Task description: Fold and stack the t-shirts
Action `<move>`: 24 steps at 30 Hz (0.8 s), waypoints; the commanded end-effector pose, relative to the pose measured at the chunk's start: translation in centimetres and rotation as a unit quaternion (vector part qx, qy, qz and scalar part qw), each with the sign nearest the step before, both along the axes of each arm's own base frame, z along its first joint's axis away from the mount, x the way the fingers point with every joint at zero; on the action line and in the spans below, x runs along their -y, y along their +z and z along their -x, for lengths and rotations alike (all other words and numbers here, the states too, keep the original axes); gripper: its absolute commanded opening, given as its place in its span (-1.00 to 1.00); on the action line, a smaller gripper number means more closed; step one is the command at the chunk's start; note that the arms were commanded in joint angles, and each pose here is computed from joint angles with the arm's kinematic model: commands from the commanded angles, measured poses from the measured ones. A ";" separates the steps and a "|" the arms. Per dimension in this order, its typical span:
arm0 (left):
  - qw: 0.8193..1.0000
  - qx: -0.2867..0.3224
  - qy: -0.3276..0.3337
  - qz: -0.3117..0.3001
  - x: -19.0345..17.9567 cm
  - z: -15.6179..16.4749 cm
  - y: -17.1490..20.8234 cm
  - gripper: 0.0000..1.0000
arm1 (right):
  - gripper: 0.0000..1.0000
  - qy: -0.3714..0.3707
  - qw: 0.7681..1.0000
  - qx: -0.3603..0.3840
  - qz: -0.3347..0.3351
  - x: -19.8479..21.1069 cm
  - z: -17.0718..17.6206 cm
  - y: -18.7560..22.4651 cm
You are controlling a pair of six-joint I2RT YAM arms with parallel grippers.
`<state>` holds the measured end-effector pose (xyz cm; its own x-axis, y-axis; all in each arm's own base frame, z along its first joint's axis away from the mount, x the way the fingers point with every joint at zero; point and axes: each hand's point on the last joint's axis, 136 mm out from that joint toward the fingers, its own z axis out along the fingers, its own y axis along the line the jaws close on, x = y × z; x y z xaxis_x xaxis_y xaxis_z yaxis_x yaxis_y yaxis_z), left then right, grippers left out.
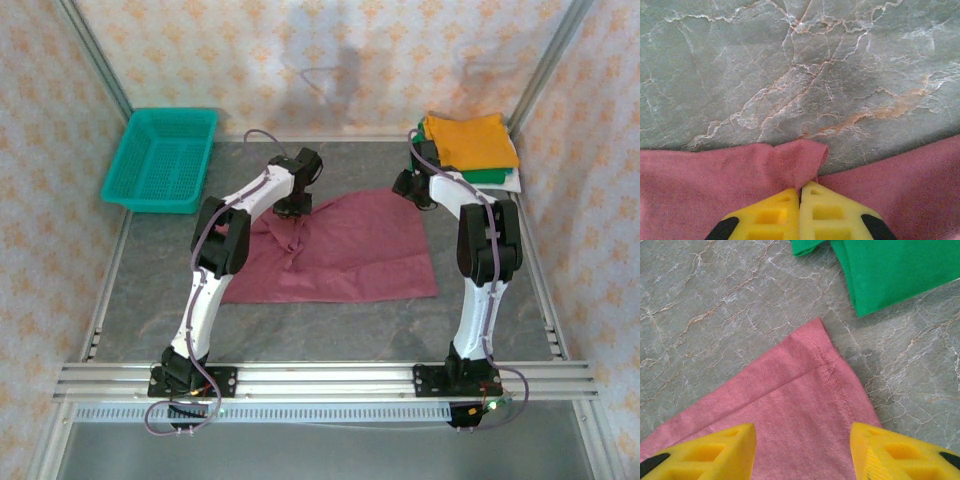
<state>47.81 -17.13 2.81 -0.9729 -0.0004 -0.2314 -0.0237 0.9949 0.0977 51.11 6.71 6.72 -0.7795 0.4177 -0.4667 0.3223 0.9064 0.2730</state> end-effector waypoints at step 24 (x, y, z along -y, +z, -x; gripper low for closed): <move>0.990 0.134 0.046 0.006 -3.5 -2.1 10.2 -1.00 | 0.05 -0.009 1.000 0.021 0.005 0.7 0.0 1.7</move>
